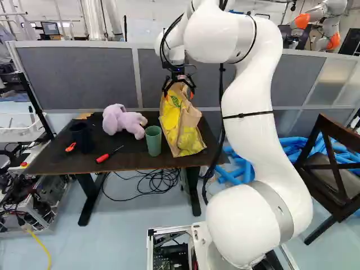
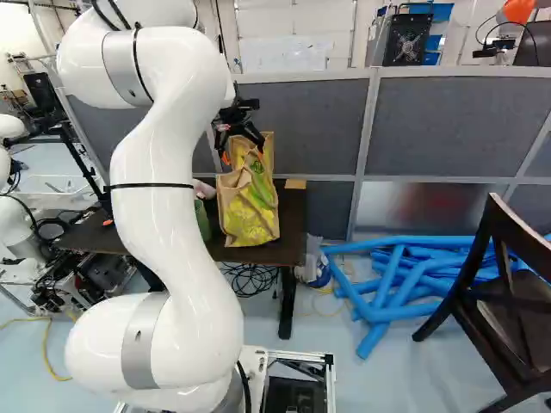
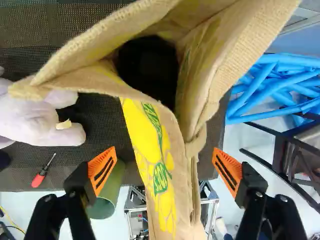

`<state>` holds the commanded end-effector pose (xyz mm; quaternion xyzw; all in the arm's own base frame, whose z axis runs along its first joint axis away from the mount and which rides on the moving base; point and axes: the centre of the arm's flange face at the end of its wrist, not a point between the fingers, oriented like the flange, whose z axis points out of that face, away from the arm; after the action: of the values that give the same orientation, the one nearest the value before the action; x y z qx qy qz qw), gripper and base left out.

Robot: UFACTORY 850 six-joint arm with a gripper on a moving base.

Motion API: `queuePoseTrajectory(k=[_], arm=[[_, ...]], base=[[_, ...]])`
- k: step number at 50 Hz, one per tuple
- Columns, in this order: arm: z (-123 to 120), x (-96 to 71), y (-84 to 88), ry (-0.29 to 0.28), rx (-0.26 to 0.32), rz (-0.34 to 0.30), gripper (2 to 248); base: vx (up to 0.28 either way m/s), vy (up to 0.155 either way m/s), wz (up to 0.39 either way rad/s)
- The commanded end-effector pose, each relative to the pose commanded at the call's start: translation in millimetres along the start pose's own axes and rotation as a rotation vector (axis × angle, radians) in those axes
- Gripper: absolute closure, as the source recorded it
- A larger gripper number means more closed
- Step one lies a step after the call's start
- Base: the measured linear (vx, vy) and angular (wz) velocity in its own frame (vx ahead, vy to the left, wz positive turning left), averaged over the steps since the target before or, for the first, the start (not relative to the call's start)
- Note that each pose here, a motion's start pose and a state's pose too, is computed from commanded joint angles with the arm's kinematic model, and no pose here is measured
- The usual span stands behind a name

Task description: Pick up the bag on the ground and place it on the table

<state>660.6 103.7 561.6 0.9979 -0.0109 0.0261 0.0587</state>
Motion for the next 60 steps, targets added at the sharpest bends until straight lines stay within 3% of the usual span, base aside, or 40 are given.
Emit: queuePoseTrajectory(k=[50, 60], arm=[[-81, -44.3, 18.8, -0.058, -0.021, 0.014, 3], [-81, -44.3, 18.8, -0.058, -0.021, 0.014, 3]], base=[[0.0, 0.0, 0.0], [0.0, 0.0, 0.0]])
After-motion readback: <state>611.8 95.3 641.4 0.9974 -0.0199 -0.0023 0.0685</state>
